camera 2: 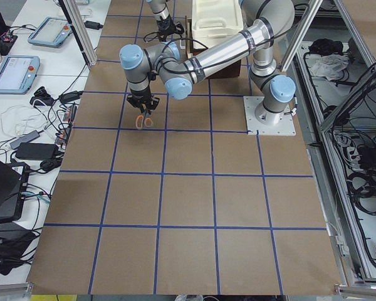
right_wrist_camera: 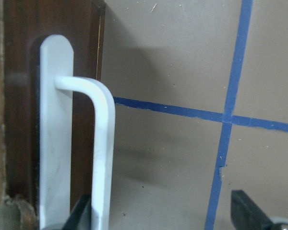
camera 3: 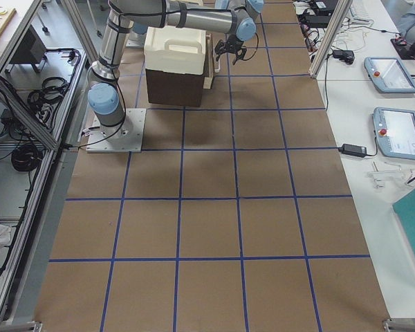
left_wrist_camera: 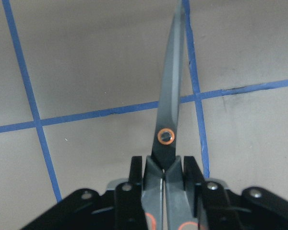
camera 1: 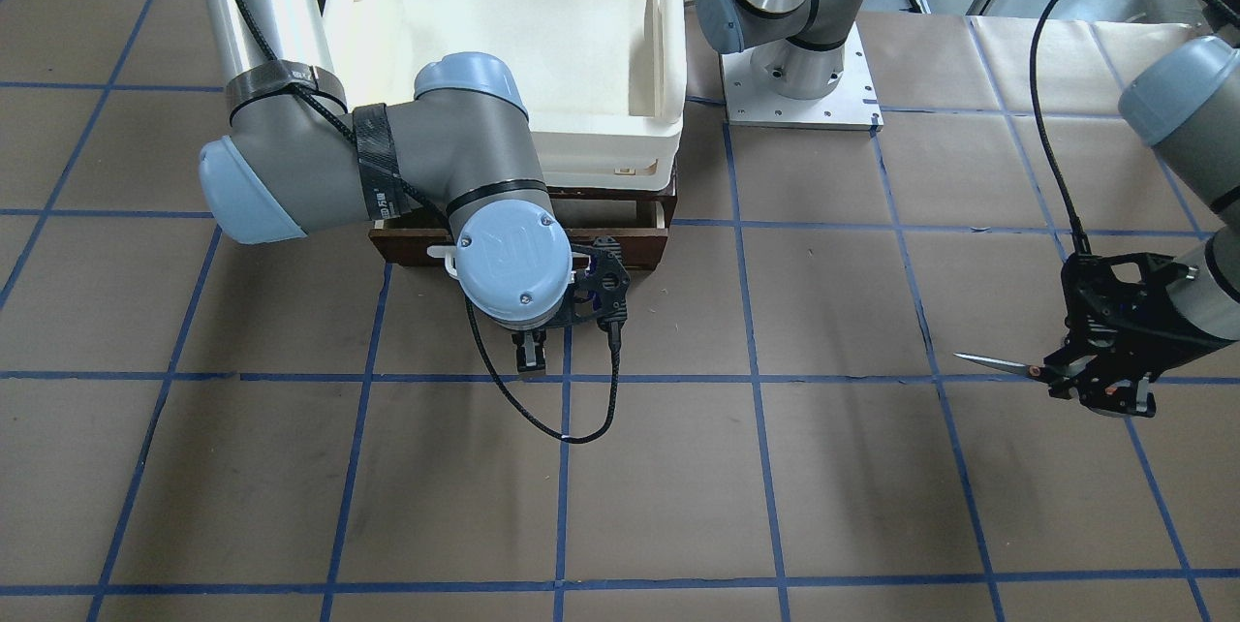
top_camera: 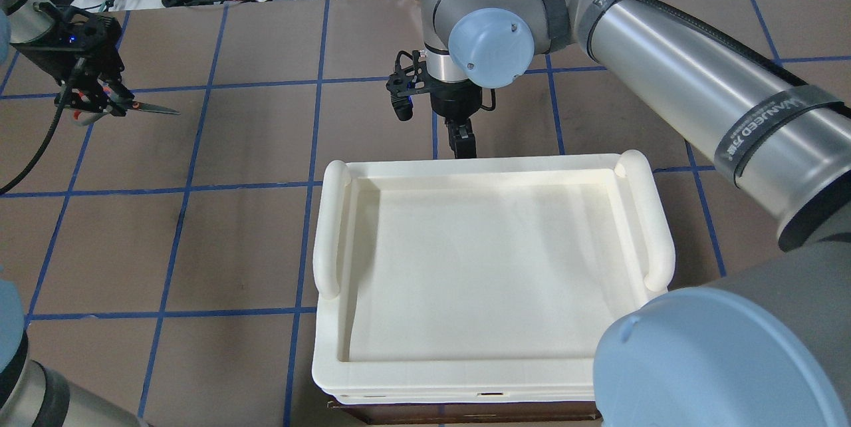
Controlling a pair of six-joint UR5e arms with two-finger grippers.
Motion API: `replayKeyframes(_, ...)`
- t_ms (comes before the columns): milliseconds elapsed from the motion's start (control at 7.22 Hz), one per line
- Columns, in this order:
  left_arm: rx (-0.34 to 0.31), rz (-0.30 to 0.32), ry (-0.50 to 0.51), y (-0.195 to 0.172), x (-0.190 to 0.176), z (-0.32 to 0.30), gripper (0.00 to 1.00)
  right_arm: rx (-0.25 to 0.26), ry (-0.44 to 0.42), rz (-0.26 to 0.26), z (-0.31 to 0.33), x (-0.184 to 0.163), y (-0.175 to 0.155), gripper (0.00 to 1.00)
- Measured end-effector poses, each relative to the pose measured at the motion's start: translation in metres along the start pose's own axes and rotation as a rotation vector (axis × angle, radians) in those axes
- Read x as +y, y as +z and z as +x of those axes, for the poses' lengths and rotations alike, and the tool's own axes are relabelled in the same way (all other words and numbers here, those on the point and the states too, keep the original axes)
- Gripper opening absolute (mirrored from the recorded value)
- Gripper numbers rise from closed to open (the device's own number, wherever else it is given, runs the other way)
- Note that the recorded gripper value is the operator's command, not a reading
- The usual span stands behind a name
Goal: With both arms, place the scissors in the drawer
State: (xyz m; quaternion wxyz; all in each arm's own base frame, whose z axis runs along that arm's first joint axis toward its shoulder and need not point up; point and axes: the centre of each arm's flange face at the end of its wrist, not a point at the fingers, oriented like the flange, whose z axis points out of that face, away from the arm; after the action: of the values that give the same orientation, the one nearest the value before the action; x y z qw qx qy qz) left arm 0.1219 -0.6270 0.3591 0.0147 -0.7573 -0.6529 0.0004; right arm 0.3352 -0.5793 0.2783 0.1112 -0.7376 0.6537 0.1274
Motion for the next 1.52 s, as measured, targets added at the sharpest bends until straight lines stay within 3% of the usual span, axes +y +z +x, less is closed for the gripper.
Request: replayKeyframes(1523, 0.011, -0.027, 0.005, -0.004, -0.008, 0.002, 0.00, 0.125, 0.017, 0.033, 0.038, 0.019, -0.023, 1.00)
